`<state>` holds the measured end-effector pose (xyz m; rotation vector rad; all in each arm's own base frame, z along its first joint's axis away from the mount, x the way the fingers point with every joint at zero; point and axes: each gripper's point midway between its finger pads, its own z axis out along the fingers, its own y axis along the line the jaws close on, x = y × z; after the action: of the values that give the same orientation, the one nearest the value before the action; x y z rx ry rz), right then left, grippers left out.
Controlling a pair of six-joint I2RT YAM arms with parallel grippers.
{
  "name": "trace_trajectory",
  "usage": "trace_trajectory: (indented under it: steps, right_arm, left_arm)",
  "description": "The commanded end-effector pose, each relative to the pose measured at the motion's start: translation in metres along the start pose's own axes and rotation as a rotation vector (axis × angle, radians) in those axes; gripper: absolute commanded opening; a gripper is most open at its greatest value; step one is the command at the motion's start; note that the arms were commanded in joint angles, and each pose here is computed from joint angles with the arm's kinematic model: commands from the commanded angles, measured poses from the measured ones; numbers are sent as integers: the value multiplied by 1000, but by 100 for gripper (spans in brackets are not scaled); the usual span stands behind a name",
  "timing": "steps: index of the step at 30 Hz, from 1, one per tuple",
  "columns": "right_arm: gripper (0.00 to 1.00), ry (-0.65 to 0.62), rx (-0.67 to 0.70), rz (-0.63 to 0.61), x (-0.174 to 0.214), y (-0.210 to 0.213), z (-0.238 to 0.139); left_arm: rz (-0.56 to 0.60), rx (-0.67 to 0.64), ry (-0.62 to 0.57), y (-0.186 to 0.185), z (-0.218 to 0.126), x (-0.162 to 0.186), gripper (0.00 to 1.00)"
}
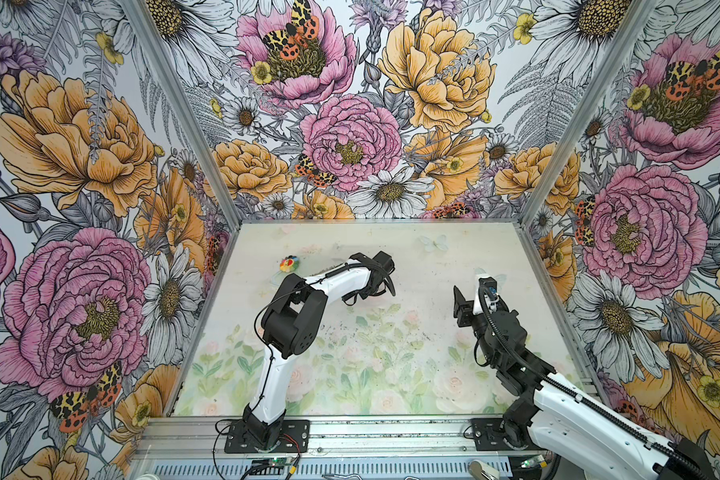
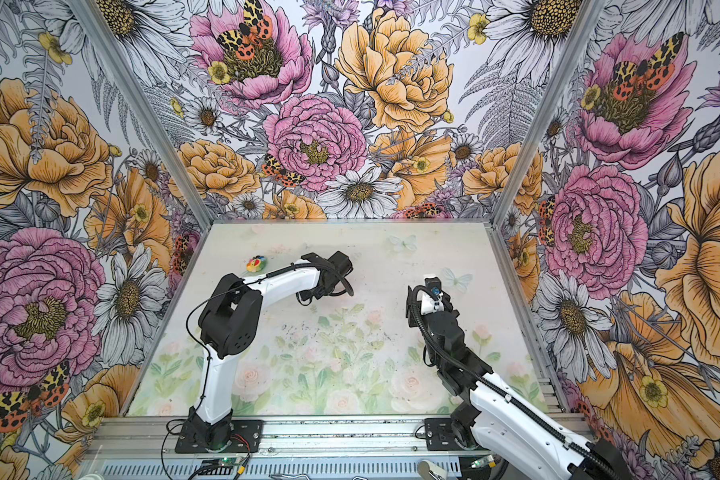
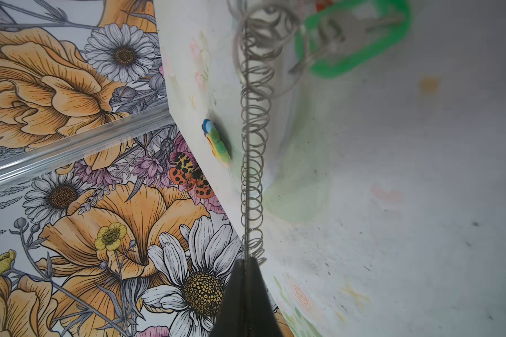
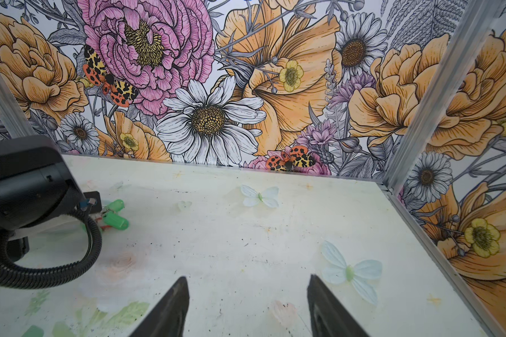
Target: Put the keys on the keyring
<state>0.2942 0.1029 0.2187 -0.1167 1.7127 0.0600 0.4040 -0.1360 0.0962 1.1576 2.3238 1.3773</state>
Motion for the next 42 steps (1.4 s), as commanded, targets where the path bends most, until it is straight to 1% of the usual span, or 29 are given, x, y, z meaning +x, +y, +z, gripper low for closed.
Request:
trace_trajectory:
  steps: [1,3,6,9,14,17,20,22,23,24,27,28,30,31,33,34,36,37,39,41,42]
  right_arm:
    - [65,15,-4,12,7,0,2]
    - [65,18,-8,13,7,1,3]
    - [65,20,-5,11,8,1,4]
    - [66,15,0,12,7,-1,3]
    - [66,5,11,11,3,-4,2]
    - [66,5,29,8,1,-7,2]
    - [66,17,58,2,-3,-13,2]
    - [66,31,95,-5,-4,-19,2]
    - [66,41,123,-9,-6,-23,3]
    - [66,50,147,-16,-7,-27,3]
    - [67,68,191,-55,-9,-36,6]
    - [68,79,206,-65,-8,-38,8]
    - [69,110,250,-103,-2,-48,12]
    - [69,132,274,-116,4,-53,15]
    - [69,194,323,-147,21,-69,23]
    - [69,220,337,-157,29,-74,26]
    - [69,237,386,-156,42,-89,33]
    - [70,231,386,-154,46,-92,36]
    - [71,201,390,-150,55,-96,41]
    - [71,209,370,-148,66,-97,49]
    - [71,212,352,-160,71,-96,54]
  left_arm:
    - [5,-11,-1,-17,-9,6,0]
    - [8,1,-2,-25,-14,10,0]
    - [22,26,-1,-40,-22,18,4]
    - [39,44,10,-56,-28,26,11]
    - [10,143,-15,-80,-45,33,26]
    - [-31,175,-50,-80,-60,34,30]
    - [-93,206,-90,-70,-74,35,34]
    - [-170,254,-131,-59,-84,35,38]
    - [-222,281,-160,-51,-89,34,45]
    - [-299,301,-214,-37,-97,33,52]
    - [-509,350,-348,-3,-104,29,69]
    - [-574,361,-386,7,-104,29,75]
    - [-725,367,-464,29,-98,32,92]
    - [-788,365,-490,36,-93,35,97]
    - [-936,334,-533,53,-75,45,99]
    - [-989,319,-548,56,-66,51,99]
    - [-1106,291,-590,63,-45,63,99]
    - [-1147,276,-606,65,-36,69,99]
    - [-1192,234,-662,65,-19,79,99]
    - [-1220,211,-661,67,-2,90,99]
    - [-1212,191,-668,70,4,94,99]
